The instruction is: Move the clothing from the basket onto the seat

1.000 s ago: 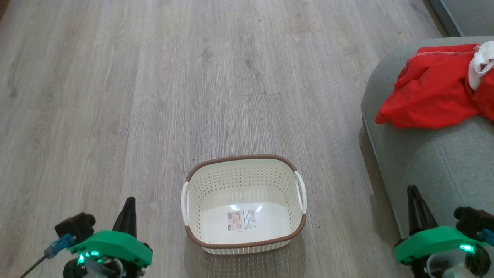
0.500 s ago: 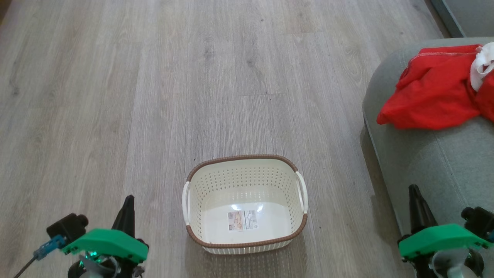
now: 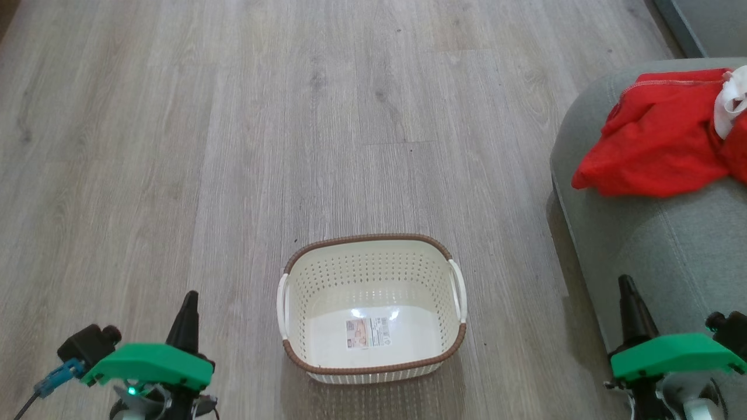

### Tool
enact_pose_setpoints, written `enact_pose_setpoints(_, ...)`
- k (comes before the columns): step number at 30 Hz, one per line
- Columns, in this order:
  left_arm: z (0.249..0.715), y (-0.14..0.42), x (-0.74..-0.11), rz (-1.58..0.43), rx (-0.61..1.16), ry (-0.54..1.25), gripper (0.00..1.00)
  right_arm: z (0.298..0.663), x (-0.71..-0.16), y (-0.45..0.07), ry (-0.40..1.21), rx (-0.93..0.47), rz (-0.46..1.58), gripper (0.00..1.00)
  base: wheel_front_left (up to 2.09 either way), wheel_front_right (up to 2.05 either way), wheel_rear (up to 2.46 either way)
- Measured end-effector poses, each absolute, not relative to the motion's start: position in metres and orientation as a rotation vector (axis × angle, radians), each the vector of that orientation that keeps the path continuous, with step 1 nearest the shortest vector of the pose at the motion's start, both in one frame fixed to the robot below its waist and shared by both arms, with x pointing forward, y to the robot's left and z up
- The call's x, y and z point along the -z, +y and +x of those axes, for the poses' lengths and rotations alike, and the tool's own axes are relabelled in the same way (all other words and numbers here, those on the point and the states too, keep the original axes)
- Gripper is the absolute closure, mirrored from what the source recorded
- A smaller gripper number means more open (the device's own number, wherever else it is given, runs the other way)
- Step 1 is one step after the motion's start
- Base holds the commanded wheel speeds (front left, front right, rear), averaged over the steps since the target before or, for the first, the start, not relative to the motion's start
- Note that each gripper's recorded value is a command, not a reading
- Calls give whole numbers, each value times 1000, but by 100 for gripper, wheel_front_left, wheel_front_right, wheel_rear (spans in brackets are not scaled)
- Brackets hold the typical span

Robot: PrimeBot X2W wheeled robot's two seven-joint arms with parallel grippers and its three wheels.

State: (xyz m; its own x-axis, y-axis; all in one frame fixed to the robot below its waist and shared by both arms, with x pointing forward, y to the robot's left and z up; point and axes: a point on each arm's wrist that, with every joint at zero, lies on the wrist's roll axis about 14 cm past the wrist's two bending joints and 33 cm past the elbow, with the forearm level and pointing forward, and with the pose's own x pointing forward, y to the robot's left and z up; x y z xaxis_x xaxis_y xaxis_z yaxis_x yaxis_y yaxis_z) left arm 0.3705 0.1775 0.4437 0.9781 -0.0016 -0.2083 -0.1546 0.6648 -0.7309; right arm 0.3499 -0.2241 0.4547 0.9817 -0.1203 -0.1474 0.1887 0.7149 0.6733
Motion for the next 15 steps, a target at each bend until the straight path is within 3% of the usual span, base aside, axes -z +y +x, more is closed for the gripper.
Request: enact_pose_setpoints(15, 371, 180, -448, -1005, -99, 192, 100, 354, -456, -222, 91, 175, 941, 100, 0, 0, 0)
